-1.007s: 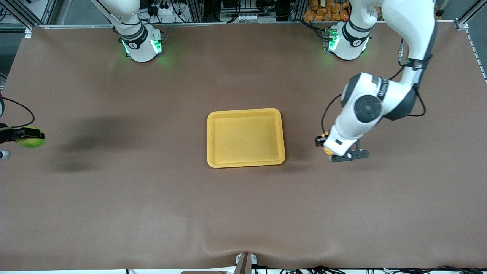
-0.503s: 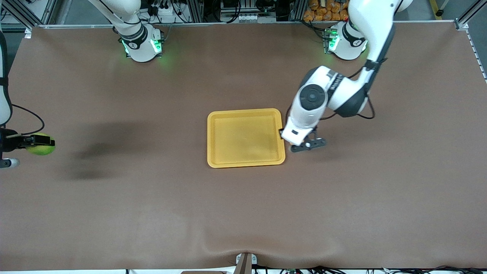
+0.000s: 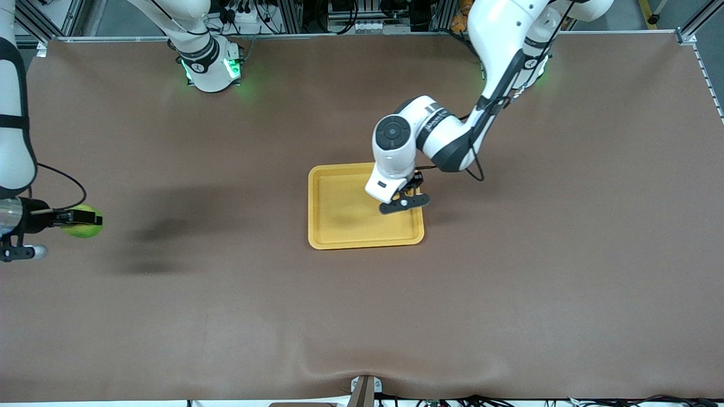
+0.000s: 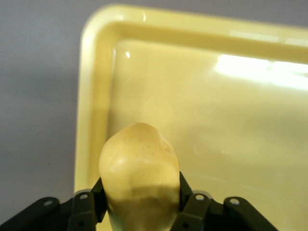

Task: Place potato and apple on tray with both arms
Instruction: 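Carry the potato with the left gripper onto the yellow tray, then open the left gripper to release the potato while the right gripper carries the apple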

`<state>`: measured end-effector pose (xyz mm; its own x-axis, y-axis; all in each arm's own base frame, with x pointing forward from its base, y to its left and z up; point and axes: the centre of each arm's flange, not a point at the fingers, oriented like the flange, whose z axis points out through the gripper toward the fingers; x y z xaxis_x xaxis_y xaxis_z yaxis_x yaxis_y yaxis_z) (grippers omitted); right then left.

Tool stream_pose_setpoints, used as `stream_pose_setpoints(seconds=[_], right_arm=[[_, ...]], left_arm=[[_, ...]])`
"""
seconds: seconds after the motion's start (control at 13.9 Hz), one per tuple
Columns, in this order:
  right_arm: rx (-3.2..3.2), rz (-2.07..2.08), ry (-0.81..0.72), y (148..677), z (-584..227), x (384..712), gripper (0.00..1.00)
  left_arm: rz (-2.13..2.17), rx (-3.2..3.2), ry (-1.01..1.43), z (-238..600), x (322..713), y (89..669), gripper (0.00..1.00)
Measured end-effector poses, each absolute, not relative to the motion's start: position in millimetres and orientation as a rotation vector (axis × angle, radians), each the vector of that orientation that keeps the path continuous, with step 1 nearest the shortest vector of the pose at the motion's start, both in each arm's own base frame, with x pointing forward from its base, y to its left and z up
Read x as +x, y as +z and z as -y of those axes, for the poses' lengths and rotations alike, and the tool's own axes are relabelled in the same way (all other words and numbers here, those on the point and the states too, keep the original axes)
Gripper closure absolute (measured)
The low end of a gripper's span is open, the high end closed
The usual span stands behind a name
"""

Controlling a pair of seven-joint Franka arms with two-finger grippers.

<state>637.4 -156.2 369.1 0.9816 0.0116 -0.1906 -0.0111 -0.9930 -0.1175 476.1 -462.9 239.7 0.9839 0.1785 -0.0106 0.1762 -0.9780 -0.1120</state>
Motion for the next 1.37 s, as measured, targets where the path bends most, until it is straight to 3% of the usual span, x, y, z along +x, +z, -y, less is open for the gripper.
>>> stream_pose_setpoints(seconds=[0.65,0.72,1.01,1.37], right_arm=[[-2.995,-0.168,0.355,369,45,652,0.11],[-2.992,-0.191,0.358,370,36,653,0.11],[-2.997,-0.245,0.375,370,-4,654,0.11],[-3.017,-0.280,0.393,370,-64,651,0.11]], left_arm=[[0.182,-2.919,0.023,456,478,201,0.44],[0.181,-2.919,0.023,457,479,199,0.38],[0.196,-2.915,0.025,460,479,194,0.00],[0.239,-2.879,0.029,461,491,228,0.00]])
